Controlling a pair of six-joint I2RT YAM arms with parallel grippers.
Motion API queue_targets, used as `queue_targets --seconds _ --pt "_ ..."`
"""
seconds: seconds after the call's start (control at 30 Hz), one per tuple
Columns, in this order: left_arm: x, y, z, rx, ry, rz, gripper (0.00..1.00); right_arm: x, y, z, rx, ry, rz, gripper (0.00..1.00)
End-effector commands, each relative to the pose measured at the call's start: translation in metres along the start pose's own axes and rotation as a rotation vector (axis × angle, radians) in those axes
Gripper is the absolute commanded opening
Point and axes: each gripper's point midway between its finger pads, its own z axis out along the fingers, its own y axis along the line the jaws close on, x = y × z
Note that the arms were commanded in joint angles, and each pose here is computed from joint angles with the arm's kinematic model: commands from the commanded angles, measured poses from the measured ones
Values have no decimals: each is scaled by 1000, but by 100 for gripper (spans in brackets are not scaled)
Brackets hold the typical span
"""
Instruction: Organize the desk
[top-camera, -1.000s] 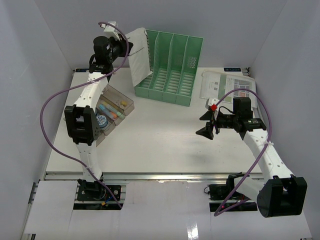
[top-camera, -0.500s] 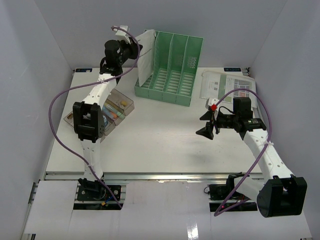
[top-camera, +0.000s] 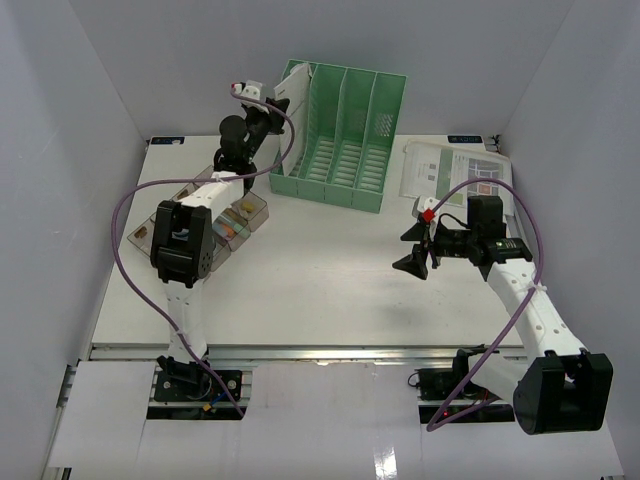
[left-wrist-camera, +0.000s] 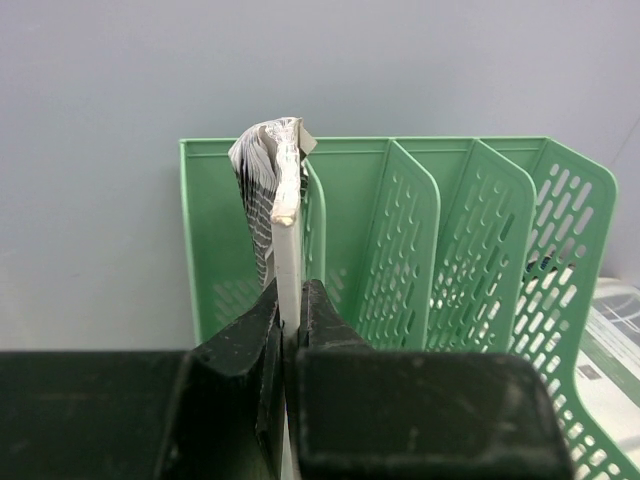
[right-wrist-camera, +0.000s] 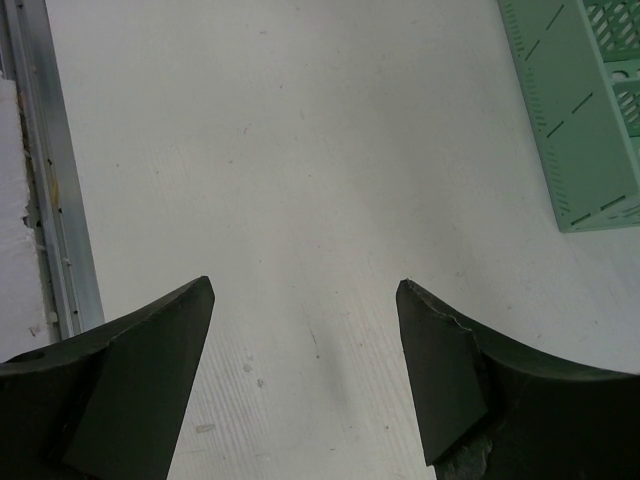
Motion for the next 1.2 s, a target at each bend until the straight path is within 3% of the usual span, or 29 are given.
queue_targets --seconds 0.0,0.47,0.8,0.83,0.9,0.97,1.03,1.17 --pt "-13 -3 -10 -8 -24 54 0 -1 -3 0 9 -20 -5 80" --pt "-30 3 21 10 -44 113 0 5 -7 0 19 -14 17 80" --pt "7 -3 0 31 -16 49 1 8 -8 0 23 -10 26 80" --pt "11 -5 -6 34 -7 33 14 9 -9 0 26 -8 30 80" --pt "17 -10 -16 38 15 0 59 11 -12 -1 37 -1 38 81" --pt "7 -15 -26 38 15 -24 88 14 -21 -5 75 4 66 82" --pt "7 -19 -40 34 52 -48 98 19 -34 -12 130 17 109 83" --pt "-22 -24 -62 -1 69 -62 98 40 -60 -23 237 82 156 88"
